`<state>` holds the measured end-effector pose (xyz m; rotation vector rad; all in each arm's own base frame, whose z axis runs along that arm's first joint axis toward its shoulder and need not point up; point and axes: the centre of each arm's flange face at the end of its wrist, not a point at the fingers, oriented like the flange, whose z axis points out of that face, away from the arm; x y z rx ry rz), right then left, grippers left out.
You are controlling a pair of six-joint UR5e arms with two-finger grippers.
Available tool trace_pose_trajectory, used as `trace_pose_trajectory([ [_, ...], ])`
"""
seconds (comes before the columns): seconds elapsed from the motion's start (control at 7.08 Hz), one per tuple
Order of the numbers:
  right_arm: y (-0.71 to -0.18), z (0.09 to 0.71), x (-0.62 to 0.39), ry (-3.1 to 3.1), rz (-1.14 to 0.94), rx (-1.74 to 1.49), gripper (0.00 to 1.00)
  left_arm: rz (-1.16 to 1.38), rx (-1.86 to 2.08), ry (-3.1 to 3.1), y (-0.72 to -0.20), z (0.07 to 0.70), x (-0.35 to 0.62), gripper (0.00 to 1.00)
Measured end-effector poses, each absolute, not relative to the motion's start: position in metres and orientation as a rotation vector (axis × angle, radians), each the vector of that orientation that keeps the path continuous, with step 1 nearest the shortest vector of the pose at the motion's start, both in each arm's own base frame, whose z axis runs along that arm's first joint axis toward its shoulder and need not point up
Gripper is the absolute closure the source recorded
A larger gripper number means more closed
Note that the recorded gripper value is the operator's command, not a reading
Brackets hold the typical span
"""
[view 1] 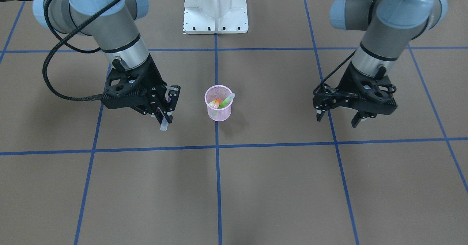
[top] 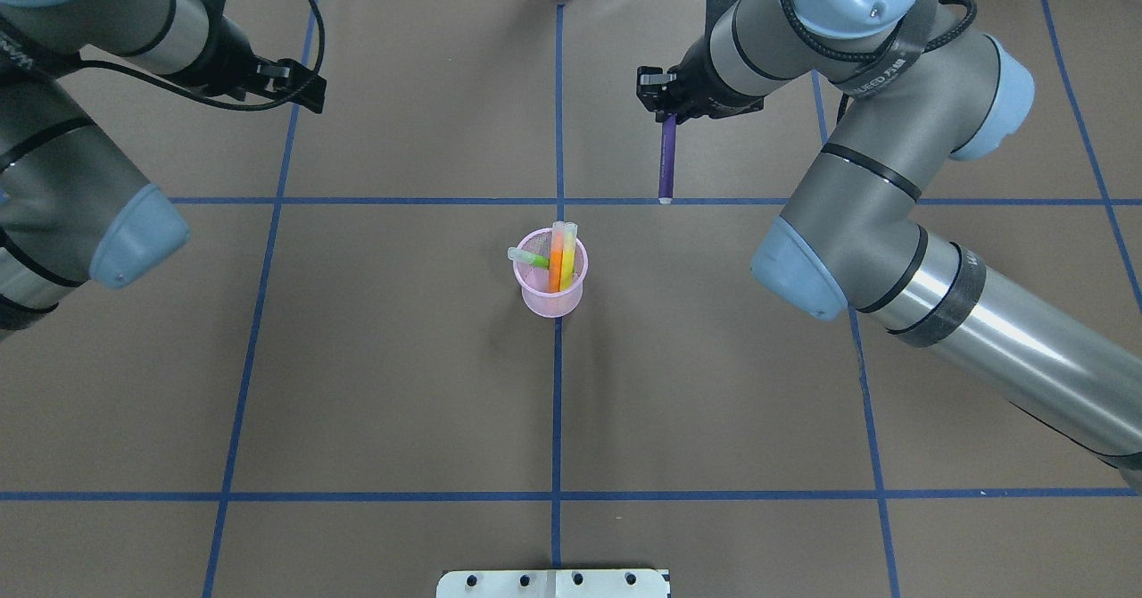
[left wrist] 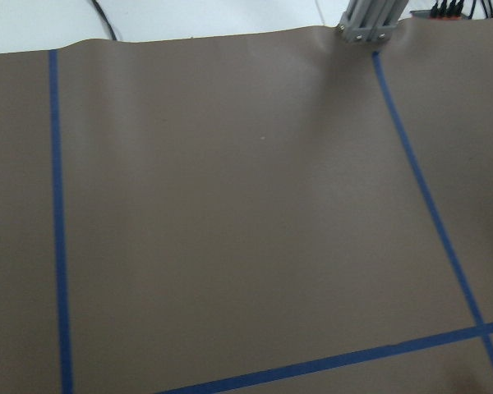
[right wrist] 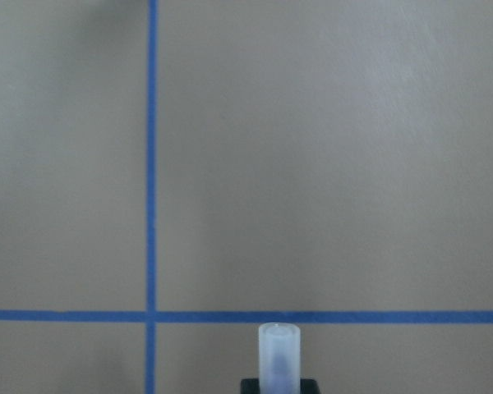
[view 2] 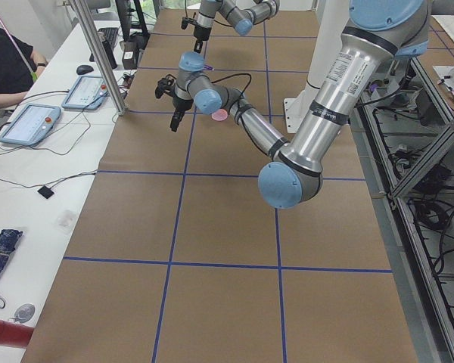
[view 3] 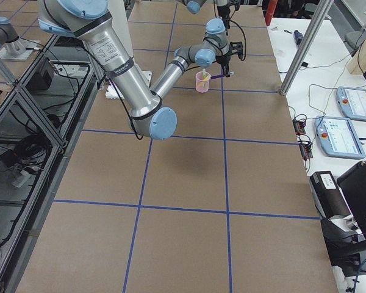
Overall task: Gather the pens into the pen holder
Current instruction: 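Lift the purple marker with the right gripper while the left withdraws, then carry the purple marker over the cup and open the right gripper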
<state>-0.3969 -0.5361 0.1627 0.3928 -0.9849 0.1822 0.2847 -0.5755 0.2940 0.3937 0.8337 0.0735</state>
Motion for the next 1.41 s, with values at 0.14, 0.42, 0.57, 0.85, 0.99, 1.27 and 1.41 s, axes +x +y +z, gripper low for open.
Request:
trace_pose_trajectory([
  [0.14, -0.52, 0.144, -0.41, -1.007, 0.231, 0.5, 1.0, 0.098, 0.379, 0.806, -0.581, 0.32, 0.268, 0.01],
  [0.42, -0.482, 0.123, -0.451, -1.009, 0.309, 0.676, 1.0, 0.112, 0.358, 0.77, -0.591, 0.353, 0.253, 0.01],
  [0.57, -0.461, 0.119, -0.473, -0.987, 0.326, 0.742, 1.0, 0.113, 0.35, 0.761, -0.594, 0.362, 0.251, 0.01],
  [0.85, -0.422, 0.121, -0.511, -0.93, 0.324, 0.831, 1.0, 0.11, 0.34, 0.753, -0.595, 0.37, 0.25, 0.01],
  [0.99, -0.404, 0.126, -0.529, -0.892, 0.31, 0.872, 1.0, 0.109, 0.334, 0.75, -0.596, 0.374, 0.25, 0.01],
  [1.27, -0.388, 0.136, -0.549, -0.85, 0.29, 0.899, 1.0, 0.106, 0.321, 0.741, -0.599, 0.382, 0.251, 0.01],
  [1.41, -0.387, 0.142, -0.556, -0.828, 0.284, 0.905, 1.0, 0.105, 0.318, 0.74, -0.6, 0.384, 0.252, 0.01],
])
